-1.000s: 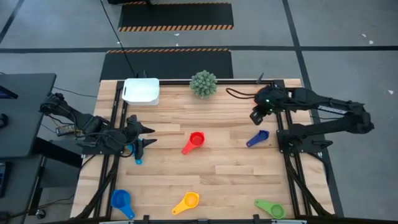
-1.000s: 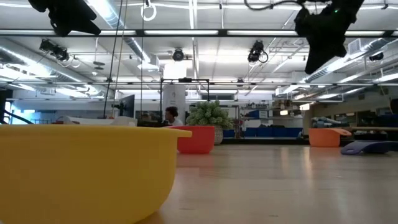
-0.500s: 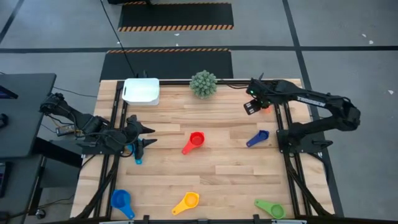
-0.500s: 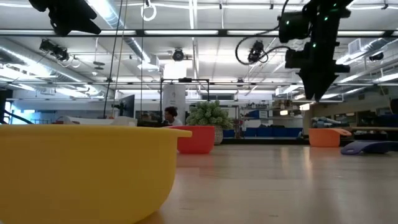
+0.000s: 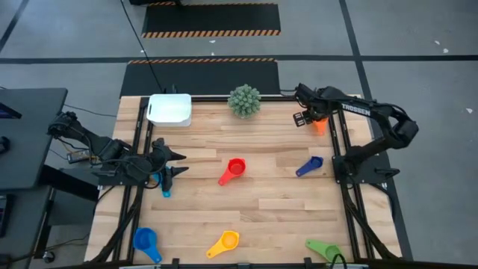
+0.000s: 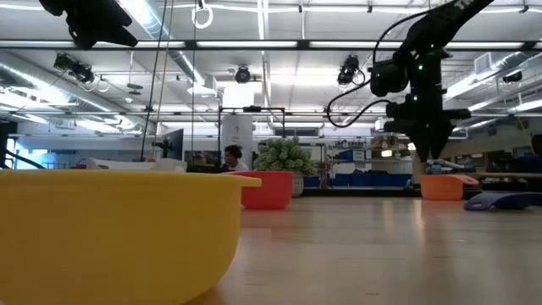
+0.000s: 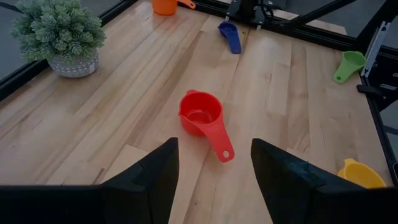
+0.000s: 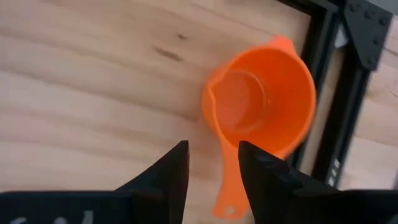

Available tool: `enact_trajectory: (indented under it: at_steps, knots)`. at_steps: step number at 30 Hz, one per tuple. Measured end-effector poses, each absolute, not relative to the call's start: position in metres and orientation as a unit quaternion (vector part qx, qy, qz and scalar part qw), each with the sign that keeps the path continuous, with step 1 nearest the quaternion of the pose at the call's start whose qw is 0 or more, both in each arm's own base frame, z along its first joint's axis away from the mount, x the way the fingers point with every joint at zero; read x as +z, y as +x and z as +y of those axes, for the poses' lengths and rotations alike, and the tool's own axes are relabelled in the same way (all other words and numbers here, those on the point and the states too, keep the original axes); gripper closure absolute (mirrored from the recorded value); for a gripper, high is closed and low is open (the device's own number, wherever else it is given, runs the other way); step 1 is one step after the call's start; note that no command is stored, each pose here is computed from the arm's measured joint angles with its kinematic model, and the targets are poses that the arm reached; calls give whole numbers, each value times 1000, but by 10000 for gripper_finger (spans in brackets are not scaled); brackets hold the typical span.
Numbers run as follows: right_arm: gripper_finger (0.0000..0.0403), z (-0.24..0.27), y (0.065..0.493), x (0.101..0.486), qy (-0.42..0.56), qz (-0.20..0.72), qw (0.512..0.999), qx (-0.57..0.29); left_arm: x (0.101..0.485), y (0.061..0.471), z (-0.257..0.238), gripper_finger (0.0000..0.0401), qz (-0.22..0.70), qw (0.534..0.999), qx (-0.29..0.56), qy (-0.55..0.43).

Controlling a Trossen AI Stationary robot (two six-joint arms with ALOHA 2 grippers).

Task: Nest measuring cups in basket
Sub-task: Move the orange measuring cup between the red measuring cup and the violet measuring cup

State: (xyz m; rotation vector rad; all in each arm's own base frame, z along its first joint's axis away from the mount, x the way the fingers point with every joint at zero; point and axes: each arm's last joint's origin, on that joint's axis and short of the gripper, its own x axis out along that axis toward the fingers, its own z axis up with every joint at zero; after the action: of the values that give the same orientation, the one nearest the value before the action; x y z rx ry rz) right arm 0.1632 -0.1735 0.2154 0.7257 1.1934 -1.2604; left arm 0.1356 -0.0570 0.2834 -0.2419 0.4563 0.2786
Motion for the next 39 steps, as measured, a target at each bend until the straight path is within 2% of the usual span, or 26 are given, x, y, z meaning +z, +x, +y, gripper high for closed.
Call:
enact_trajectory:
  at_steps: [5, 15, 18, 23, 27, 32, 39]
  knots:
    - [257, -188, 166, 202, 313, 518, 590, -535, 283, 136, -57, 195, 224, 957, 137, -120]
    - [259, -207, 163, 167, 330, 568, 532, -534, 284, 136, -57, 195, 224, 957, 137, -120]
    - [282, -209, 163, 160, 324, 591, 532, -512, 284, 136, -57, 195, 224, 957, 137, -120]
    - [383, -205, 168, 160, 329, 602, 551, -475, 284, 136, -57, 195, 224, 957, 137, -120]
    - [390, -195, 176, 165, 315, 610, 573, -448, 284, 136, -57, 195, 224, 957, 137, -120]
    - [393, -170, 207, 183, 293, 636, 614, -364, 284, 136, -57, 195, 224, 958, 137, -120]
    - [393, -119, 263, 219, 214, 634, 707, -229, 284, 136, -57, 195, 222, 956, 139, -130]
